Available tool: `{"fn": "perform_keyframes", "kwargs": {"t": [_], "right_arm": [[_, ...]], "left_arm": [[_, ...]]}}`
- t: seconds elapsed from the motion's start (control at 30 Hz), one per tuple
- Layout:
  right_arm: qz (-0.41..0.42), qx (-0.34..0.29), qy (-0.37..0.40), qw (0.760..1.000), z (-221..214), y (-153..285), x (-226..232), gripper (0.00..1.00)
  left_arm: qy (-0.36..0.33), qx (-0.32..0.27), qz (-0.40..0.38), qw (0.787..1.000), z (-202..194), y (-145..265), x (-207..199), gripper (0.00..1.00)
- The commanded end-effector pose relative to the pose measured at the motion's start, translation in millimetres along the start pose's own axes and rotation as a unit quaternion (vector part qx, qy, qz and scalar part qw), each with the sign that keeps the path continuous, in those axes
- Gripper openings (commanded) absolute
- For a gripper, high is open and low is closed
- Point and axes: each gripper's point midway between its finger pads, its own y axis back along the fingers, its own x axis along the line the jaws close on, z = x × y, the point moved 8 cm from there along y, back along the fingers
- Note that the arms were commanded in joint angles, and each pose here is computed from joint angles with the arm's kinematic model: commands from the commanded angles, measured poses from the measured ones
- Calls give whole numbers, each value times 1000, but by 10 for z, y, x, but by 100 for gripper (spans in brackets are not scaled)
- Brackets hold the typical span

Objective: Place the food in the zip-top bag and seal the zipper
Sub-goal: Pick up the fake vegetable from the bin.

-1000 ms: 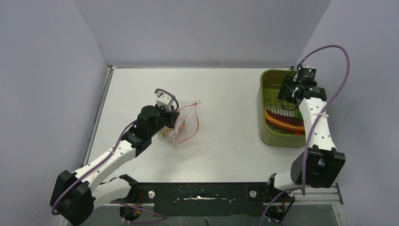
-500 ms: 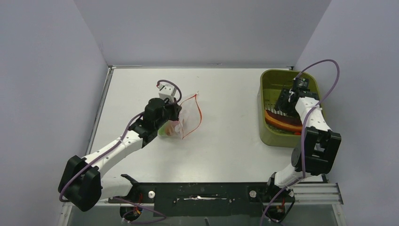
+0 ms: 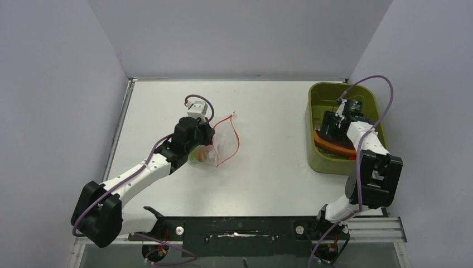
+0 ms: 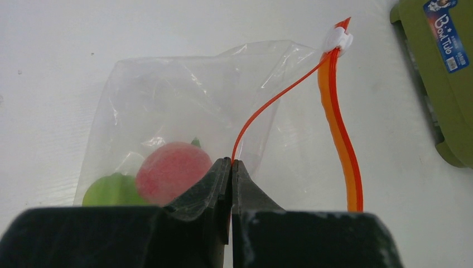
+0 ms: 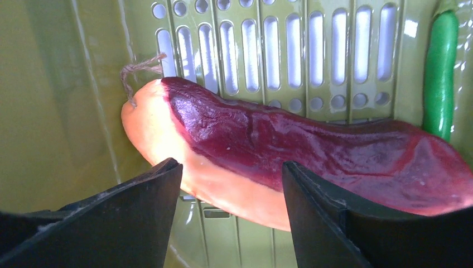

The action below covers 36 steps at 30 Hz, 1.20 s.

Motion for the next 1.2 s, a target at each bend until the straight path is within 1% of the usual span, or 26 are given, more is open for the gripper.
{"fn": "perform_keyframes", "kwargs": {"t": [0.0, 0.1, 0.2, 0.33, 0.47, 0.53, 0.63, 0.7, 0.8, 0.87, 0.97, 1.03, 1.1, 1.17], "right_arm": [[3, -73, 73, 995, 289, 150, 7, 69], [10, -59, 111, 992, 198, 46, -21, 75], [55, -60, 135, 988, 237, -21, 45, 79], [69, -55, 205, 975, 305, -117, 64, 82], [101, -42, 239, 965, 320, -235, -24, 88], [94, -32, 247, 964, 320, -292, -62, 89], [70, -33, 250, 965, 389, -338, -110, 88], [46, -38, 238, 969, 462, -332, -157, 83], [13, -71, 217, 973, 608, -276, -209, 73], [7, -100, 204, 974, 755, -219, -205, 70], [30, -121, 199, 972, 910, -164, -141, 69], [66, -124, 211, 967, 912, -149, -76, 69], [108, -118, 234, 959, 832, -149, -7, 71], [137, -109, 248, 953, 752, -147, 29, 77]], "left_arm": [[-12, -9, 1, 1000, 142, 28, -34, 0], [-23, -9, 7, 1000, 177, 38, -22, 0], [-28, -2, 3, 1000, 168, 32, -30, 0], [-35, -1, 7, 999, 128, 39, -1, 0], [-37, 3, 2, 999, 76, 20, 9, 0], [-39, 12, 1, 999, 59, 9, 5, 0], [-40, 15, 3, 999, 67, 16, 5, 0], [-39, 14, 0, 999, 74, 20, -2, 0], [-40, 22, -9, 999, 73, 6, -28, 0], [-41, 24, -11, 999, 89, -7, -41, 0], [-41, 23, -14, 999, 91, -26, -47, 0], [-42, 26, -14, 999, 78, -38, -46, 0], [-38, 28, -14, 999, 64, -35, -43, 0], [-34, 27, -17, 999, 50, -24, -47, 0]]}}
